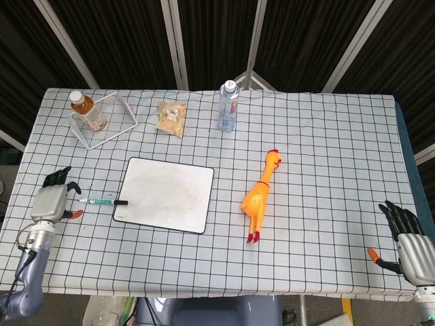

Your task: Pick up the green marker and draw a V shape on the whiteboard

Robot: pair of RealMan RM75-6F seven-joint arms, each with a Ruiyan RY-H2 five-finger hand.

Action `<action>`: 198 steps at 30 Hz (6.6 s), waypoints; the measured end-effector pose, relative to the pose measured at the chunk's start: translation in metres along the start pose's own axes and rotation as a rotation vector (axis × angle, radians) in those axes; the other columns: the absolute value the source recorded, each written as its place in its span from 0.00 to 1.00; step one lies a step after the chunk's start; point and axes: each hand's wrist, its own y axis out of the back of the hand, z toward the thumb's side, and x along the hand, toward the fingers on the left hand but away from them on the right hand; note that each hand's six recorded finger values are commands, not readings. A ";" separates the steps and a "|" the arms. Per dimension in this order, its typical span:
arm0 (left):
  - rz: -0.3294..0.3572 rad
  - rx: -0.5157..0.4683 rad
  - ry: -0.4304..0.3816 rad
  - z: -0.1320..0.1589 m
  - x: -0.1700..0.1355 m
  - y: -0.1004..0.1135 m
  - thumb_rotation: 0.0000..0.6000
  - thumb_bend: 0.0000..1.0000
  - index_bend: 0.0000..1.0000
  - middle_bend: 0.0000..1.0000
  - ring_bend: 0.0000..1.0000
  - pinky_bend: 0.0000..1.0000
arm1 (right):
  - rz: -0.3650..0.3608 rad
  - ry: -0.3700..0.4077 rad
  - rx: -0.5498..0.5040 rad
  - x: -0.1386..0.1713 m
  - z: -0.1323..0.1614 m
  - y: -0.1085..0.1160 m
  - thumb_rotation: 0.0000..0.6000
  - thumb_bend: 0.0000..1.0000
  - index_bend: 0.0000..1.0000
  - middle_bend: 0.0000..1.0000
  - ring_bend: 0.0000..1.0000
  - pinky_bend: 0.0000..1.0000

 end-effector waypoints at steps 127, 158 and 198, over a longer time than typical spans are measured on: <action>-0.123 -0.675 -0.495 0.256 0.036 -0.034 1.00 0.61 0.72 0.19 0.00 0.00 | 0.002 -0.028 -0.039 0.002 -0.009 0.000 1.00 0.26 0.00 0.00 0.00 0.00; 0.051 -0.851 -0.459 0.217 0.066 0.019 1.00 0.61 0.73 0.19 0.00 0.00 | 0.007 -0.029 -0.053 0.003 -0.006 0.000 1.00 0.27 0.00 0.00 0.00 0.00; -0.124 -0.869 -0.406 0.277 0.028 -0.040 1.00 0.61 0.74 0.20 0.01 0.00 | 0.010 -0.038 -0.065 0.002 -0.009 0.003 1.00 0.27 0.00 0.00 0.00 0.00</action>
